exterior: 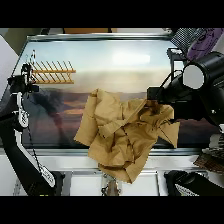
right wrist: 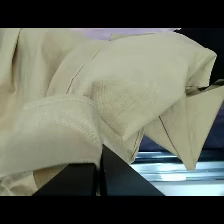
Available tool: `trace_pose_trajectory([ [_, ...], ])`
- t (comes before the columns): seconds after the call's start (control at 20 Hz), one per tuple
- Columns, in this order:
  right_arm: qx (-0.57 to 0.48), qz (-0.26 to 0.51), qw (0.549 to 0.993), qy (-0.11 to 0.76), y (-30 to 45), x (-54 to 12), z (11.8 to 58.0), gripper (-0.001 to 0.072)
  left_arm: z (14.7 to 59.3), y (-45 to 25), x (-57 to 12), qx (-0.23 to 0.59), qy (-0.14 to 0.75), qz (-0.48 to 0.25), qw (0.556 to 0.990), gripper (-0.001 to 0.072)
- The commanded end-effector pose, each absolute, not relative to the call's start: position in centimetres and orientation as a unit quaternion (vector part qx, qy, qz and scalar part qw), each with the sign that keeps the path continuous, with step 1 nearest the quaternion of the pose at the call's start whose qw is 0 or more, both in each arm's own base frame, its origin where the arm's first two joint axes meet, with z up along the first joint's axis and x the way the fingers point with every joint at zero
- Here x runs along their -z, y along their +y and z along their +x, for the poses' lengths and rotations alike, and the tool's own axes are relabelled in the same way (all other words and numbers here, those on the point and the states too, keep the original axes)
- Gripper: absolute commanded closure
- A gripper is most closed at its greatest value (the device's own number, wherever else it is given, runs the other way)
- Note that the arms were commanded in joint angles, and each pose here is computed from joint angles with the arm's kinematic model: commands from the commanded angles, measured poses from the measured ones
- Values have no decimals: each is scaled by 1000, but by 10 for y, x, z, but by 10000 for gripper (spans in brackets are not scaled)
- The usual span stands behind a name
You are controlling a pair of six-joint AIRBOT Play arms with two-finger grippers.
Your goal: Fold the clothes and pants, and hang the long-sleeved shirts on hangers.
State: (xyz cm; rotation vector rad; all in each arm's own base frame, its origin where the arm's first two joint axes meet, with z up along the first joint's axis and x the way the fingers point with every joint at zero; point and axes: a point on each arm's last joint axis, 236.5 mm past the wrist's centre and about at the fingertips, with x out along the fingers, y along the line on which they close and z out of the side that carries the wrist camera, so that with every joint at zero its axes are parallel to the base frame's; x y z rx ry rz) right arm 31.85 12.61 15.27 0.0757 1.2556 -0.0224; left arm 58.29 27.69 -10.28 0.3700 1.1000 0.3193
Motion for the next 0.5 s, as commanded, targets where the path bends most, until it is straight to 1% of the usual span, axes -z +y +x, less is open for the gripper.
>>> trace_pose_trajectory([
  [0.0,10,35,808,588,126,-152,318,696,584,278,81,-157,507,176,829,694],
  [0.1,10,35,808,588,126,-152,318,697,578,278,69,-162,512,171,826,694],
  [0.25,10,35,808,587,126,-152,318,697,566,277,43,-196,512,126,827,694],
  [0.35,10,35,808,587,126,-152,318,697,560,273,20,-201,512,128,825,695],
  [0.45,10,35,808,587,126,-152,318,697,559,266,-10,-205,498,130,833,694],
])
